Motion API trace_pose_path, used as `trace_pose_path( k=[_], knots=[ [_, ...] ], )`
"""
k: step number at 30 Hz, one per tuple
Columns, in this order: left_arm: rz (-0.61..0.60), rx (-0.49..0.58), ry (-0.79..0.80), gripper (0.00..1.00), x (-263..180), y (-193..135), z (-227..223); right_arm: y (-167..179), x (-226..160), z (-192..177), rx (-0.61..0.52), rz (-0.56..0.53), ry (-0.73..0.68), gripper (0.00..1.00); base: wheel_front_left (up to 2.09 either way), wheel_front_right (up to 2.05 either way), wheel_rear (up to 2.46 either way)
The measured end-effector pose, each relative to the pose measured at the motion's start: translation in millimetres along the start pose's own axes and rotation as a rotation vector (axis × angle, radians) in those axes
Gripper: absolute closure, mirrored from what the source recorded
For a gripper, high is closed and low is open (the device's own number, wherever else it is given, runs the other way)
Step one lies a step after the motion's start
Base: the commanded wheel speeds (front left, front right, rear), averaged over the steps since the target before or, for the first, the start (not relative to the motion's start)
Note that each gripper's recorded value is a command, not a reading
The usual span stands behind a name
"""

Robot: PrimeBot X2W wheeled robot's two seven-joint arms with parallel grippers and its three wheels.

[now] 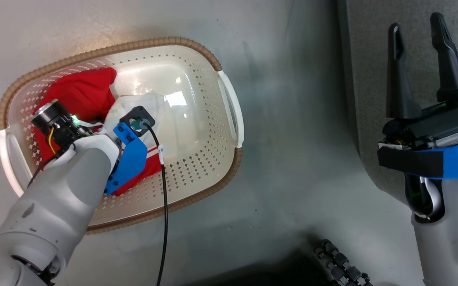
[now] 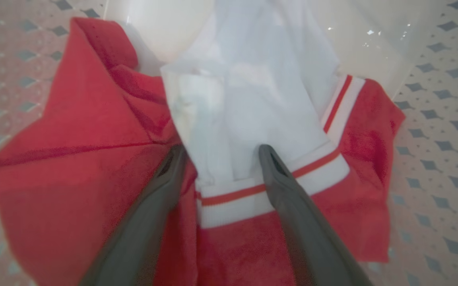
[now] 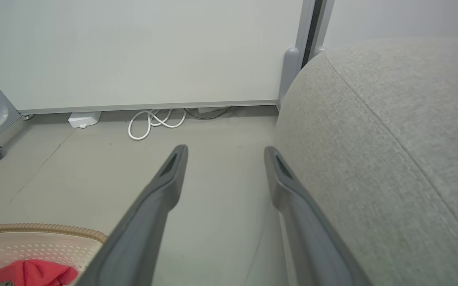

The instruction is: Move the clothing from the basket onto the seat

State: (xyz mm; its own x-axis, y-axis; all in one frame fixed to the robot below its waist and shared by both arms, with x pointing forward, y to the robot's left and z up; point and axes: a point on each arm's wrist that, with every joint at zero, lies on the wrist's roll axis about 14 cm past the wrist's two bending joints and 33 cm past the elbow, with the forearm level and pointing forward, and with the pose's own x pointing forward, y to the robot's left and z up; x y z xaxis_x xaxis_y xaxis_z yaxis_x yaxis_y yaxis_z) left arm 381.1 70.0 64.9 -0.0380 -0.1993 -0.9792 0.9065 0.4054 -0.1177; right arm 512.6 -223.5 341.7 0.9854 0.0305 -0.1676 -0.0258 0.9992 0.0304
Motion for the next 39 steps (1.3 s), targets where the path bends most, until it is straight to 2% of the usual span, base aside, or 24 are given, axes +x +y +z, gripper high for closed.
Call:
trace_pose_path(
  k=[5, 12, 13, 14, 24, 28, 31, 39],
  knots=[
    [-0.017, -0.025, 0.081, 0.0, 13, 0, -16, 0, 5, -9, -0.005, 0.007, 0.008, 0.0, 0.0, 0.0, 0.0],
    [-0.043, -0.028, 0.104, 0.0, 29, -7, -24, -3, 7, -22, -0.022, 0.006, 0.029, 0.0, 0.0, 0.0, 0.0],
    [-0.049, -0.025, 0.104, 0.68, 30, -10, -22, -4, 8, -23, -0.024, 0.005, 0.029, 0.0, 0.0, 0.0, 0.0],
    [-0.05, -0.022, 0.1, 1.0, 31, -11, -21, -4, 8, -23, -0.025, 0.005, 0.028, 0.0, 0.0, 0.0, 0.0],
    [-0.037, 0.002, 0.028, 1.0, 21, -9, -3, -4, 11, -9, -0.031, 0.007, -0.005, 0.0, 0.0, 0.0, 0.0],
    [-0.026, -0.009, -0.08, 1.0, 8, -9, 23, -4, 12, 3, -0.031, 0.005, -0.031, 0.0, 0.0, 0.0, 0.0],
    [-0.022, -0.062, -0.187, 1.0, -6, -10, 48, -3, 11, 13, -0.029, 0.007, -0.05, 0.0, 0.0, 0.0, 0.0],
    [0.044, -0.099, -0.408, 1.0, -60, -1, 93, 4, 3, 42, -0.026, 0.026, -0.097, 0.0, 0.0, 0.0, 0.0]
  ],
)
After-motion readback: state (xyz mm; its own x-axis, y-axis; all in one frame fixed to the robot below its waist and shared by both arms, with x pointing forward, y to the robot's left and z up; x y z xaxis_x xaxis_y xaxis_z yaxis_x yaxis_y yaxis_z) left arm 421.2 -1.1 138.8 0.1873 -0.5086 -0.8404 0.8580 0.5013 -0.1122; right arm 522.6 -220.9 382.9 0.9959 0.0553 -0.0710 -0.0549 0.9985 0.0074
